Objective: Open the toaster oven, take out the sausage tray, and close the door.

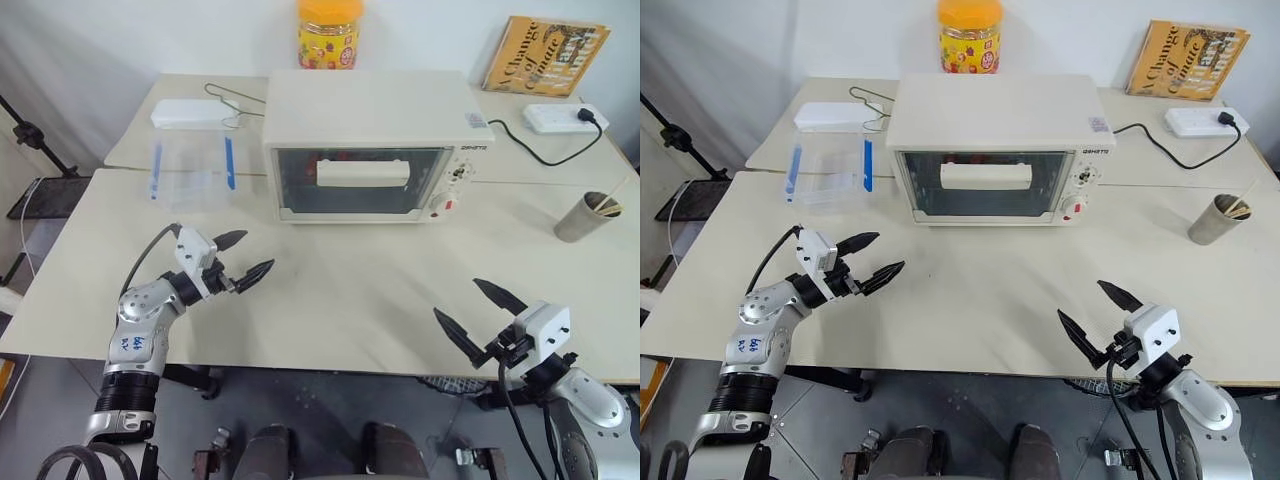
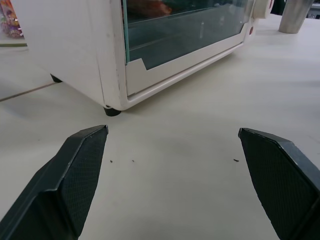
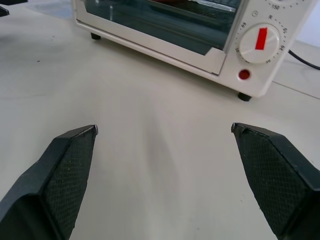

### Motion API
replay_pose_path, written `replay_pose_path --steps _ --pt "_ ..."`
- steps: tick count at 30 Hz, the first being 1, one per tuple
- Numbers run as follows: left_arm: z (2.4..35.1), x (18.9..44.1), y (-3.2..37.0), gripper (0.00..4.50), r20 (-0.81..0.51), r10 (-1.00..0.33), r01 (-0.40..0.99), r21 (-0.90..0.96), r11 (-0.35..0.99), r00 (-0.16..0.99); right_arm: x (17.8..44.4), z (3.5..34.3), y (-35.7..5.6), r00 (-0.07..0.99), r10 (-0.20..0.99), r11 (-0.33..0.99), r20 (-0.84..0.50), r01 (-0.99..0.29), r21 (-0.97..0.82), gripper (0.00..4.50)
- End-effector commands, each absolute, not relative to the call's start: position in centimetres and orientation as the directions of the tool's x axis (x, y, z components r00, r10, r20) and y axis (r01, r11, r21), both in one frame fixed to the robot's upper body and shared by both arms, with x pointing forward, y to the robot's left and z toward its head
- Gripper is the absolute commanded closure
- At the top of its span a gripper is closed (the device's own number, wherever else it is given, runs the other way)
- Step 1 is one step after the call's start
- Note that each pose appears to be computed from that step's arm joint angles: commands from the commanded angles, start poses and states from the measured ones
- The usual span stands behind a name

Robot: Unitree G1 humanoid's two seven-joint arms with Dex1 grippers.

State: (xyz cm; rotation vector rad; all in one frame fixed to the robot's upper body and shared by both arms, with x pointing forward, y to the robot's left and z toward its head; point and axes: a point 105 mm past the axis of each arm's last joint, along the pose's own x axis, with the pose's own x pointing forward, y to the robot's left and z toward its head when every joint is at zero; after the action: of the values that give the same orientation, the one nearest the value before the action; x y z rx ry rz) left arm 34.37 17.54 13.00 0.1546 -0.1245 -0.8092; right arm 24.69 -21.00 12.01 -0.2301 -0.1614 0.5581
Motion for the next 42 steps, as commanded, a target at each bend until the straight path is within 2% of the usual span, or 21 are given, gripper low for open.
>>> replay_pose_path --steps 1,5,8,12,18,22,26,33,35,39,42 --pt "13.9 33.9 17.5 0.06 0.091 -0.719 0.696 0.195 0.691 0.689 25.2 14.1 -19.7 0.782 0.603 0.789 0.153 -0.557 -0.261 0.0" --pt "16.1 33.3 18.3 0.06 0.141 -0.731 0.696 0.23 0.681 0.668 26.6 16.8 -17.5 0.701 0.673 0.737 0.235 -0.665 -0.125 0.0" --pt "19.5 32.0 19.3 0.06 0.289 -0.752 0.771 0.068 0.634 0.593 28.0 18.6 -16.3 0.652 0.708 0.69 0.272 -0.721 -0.067 0.0" --pt "19.7 31.4 20.2 0.06 0.209 -0.779 0.779 0.103 0.618 0.591 29.8 19.9 -15.0 0.601 0.754 0.633 0.265 -0.772 -0.053 0.0" --pt "21.6 29.4 20.4 0.06 0.255 -0.827 0.852 0.019 0.522 0.501 34.0 21.9 -13.8 0.555 0.791 0.59 0.257 -0.803 -0.08 0.0" --pt "21.6 29.1 19.6 0.06 0.245 -0.836 0.861 0.008 0.508 0.491 35.0 22.9 -13.2 0.536 0.795 0.579 0.282 -0.81 -0.094 0.0" --pt "21.4 28.9 18.9 0.06 0.249 -0.843 0.87 -0.003 0.492 0.478 35.0 23.3 -12.5 0.49 0.82 0.542 0.297 -0.83 -0.127 0.0" --pt "21.3 29.0 18.8 0.06 0.242 -0.839 0.867 -0.022 0.498 0.488 32.5 23.1 -11.1 0.356 0.898 0.415 0.258 -0.88 -0.231 0.0" --pt "21.3 29.5 19.0 0.06 0.239 -0.83 0.858 -0.026 0.514 0.504 31.6 22.3 -11.0 0.322 0.931 0.364 0.173 -0.857 -0.365 0.0" --pt "22.3 30.7 19.7 0.06 0.275 -0.808 0.85 -0.07 0.523 0.52 30.3 20.4 -11.3 0.292 0.954 0.287 0.064 -0.834 -0.472 0.0" --pt "23.2 32.4 19.3 0.6 0.332 -0.79 0.851 -0.092 0.517 0.516 30.5 19.5 -11.6 0.304 0.951 0.289 0.05 -0.826 -0.484 0.0"
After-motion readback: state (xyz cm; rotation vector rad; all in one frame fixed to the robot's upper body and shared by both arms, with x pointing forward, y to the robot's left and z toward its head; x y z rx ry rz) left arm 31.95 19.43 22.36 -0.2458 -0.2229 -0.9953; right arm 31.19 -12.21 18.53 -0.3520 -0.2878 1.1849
